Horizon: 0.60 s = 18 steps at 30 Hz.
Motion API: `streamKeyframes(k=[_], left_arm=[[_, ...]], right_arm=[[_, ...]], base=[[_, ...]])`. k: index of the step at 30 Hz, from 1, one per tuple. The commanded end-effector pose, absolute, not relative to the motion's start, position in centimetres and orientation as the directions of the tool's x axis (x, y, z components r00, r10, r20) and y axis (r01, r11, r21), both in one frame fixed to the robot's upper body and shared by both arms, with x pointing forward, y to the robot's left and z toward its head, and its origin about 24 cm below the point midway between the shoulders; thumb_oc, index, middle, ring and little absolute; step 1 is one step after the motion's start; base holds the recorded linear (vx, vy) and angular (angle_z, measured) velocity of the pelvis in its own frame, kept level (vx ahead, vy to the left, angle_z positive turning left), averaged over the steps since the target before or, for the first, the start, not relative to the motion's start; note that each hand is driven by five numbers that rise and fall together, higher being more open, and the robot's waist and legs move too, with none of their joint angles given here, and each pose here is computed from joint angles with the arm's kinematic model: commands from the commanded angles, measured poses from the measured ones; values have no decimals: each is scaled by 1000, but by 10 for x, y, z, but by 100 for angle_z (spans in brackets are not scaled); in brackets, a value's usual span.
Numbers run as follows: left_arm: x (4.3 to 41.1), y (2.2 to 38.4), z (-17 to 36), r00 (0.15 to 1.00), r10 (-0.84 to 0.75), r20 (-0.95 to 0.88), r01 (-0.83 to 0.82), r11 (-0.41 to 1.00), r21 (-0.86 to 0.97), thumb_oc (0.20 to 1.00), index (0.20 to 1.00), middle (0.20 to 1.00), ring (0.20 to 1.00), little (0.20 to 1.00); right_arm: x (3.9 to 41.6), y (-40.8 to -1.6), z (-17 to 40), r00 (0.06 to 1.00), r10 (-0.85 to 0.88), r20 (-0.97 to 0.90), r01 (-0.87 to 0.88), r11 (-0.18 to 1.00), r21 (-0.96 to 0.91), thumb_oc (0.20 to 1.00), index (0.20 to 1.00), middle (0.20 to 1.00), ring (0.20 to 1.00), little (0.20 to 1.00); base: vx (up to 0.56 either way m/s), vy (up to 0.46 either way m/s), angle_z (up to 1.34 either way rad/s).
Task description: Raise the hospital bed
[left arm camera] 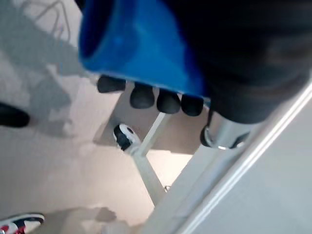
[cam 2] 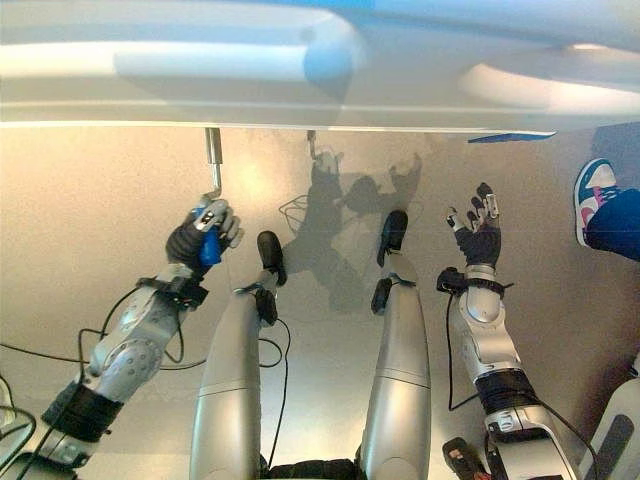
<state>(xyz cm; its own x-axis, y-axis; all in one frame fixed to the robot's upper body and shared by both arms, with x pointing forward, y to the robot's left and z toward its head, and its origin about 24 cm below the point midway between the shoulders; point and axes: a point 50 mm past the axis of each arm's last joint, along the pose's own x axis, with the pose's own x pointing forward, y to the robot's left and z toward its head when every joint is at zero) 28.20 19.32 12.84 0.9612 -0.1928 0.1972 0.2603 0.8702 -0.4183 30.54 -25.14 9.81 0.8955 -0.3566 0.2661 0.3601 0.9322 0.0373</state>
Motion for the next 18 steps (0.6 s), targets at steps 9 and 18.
streamKeyframes(k=[9,18], left_arm=[[236,265,217,694,261,671,35,918,-394,200,200,200,200,200],[249,302,217,650,386,655,-452,889,-74,200,200,200,200,200]], right_arm=[[283,-295,113,848,-401,347,447,892,-60,1000,1000,1000,1000,1000],[283,-298,122,838,-388,383,454,886,-96,1000,1000,1000,1000,1000]], base=[[3,24,0],[1,12,0]])
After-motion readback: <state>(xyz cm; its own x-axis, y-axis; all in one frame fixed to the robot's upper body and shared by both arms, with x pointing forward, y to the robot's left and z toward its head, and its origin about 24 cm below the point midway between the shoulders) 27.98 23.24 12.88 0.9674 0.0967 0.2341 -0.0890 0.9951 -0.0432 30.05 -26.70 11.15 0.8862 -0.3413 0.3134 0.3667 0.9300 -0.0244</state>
